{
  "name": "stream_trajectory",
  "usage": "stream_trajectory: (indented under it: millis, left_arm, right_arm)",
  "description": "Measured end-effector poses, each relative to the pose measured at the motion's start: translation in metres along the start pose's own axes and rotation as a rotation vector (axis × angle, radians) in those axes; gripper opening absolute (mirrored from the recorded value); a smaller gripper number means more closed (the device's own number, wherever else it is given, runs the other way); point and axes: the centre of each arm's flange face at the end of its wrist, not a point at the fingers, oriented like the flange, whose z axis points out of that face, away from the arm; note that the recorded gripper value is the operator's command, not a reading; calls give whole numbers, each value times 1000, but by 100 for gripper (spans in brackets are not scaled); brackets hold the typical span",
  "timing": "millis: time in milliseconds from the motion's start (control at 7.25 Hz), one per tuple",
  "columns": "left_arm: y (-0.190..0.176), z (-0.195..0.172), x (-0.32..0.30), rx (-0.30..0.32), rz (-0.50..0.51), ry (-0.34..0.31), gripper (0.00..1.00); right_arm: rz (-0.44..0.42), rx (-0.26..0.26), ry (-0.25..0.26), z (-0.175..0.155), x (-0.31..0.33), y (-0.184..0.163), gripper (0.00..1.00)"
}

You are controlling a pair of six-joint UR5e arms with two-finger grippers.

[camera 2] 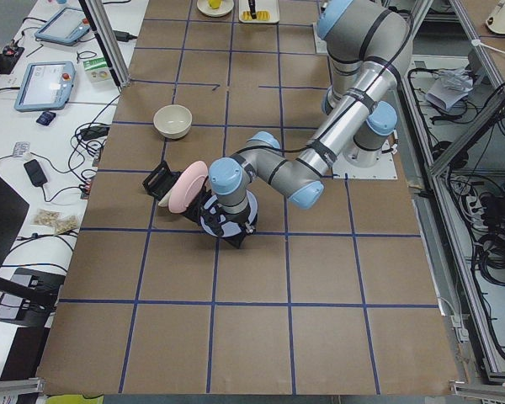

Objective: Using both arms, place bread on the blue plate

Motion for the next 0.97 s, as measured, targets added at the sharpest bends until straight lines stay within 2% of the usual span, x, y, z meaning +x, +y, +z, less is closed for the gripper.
stream_trajectory:
  millis: [276, 552, 828, 966]
  left_arm:
    - [21, -38, -17, -44, 53, -37, 0]
    - [58, -95, -3, -67, 140, -32, 0]
    - [105, -131, 47, -78, 214, 47, 0]
    - [127, -133, 92, -81, 260, 102, 0]
  right_arm:
    - [2, 1, 1, -5, 0, 1, 0]
    - [6, 28, 21, -23, 2, -1, 0]
    - [32, 54, 38, -57, -3, 1, 0]
    - [59, 55, 32, -76, -6, 3, 0]
